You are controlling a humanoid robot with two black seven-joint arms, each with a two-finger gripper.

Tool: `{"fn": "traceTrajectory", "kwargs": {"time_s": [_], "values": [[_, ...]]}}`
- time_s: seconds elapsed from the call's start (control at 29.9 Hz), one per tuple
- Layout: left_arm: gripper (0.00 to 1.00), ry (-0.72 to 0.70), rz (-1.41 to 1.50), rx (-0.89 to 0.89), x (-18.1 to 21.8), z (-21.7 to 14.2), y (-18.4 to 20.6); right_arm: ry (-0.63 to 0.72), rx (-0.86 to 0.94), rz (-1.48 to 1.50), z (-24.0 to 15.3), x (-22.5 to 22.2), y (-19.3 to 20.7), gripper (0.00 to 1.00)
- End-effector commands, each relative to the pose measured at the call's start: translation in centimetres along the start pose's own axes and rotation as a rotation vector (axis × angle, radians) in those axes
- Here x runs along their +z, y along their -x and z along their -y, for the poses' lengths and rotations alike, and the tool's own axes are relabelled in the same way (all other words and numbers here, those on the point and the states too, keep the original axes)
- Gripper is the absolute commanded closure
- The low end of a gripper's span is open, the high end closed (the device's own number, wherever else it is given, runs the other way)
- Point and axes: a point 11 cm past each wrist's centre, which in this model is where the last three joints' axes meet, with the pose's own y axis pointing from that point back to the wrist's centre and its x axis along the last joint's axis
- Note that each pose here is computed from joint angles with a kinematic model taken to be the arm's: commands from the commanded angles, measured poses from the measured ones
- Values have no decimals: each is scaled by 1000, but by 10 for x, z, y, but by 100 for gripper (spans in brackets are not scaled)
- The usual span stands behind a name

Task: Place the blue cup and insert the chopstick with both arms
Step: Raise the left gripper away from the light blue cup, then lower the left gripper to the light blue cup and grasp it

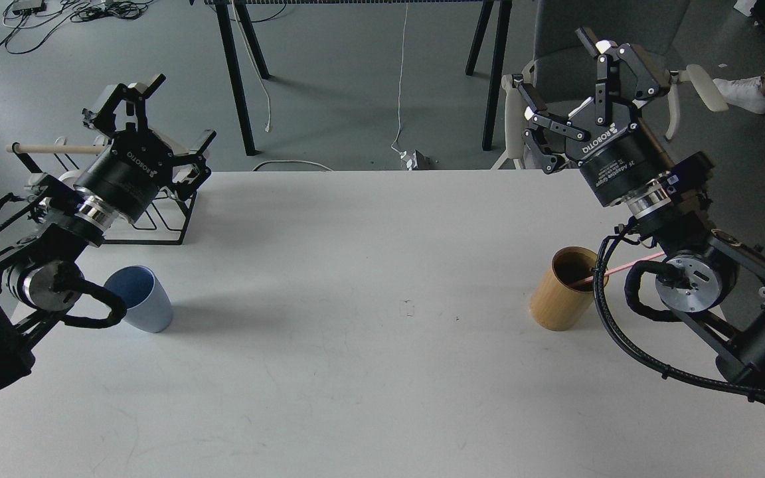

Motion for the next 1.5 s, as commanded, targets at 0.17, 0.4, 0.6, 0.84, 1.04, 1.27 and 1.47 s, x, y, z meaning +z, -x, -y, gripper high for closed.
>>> {"fn": "traceTrajectory", "kwargs": {"time_s": [0.17,0.4,0.6,0.84,1.04,1.27,1.47], "values": [[1,54,-22,45,24,-3,-13,3,4,-2,-2,0,-1,14],[1,73,22,144,28,-3,-43,5,27,-9,-3,2,-9,14],[1,137,20,42,60,18,-14,-22,25,-12,0,-7,-11,14],[1,0,378,-203,117,-12,34,-28,32,-28,-1,-14,-16,14],[1,-256,822,-306,146,-63,40,-28,36,-31,-2,-15,-17,13],[1,-609,1172,-321,139,-118,-1,-21,38,-25,-4,-11,-17,12],[1,-878,1282,-340,94,-150,-53,-12,46,-18,-8,-6,-18,12]]}}
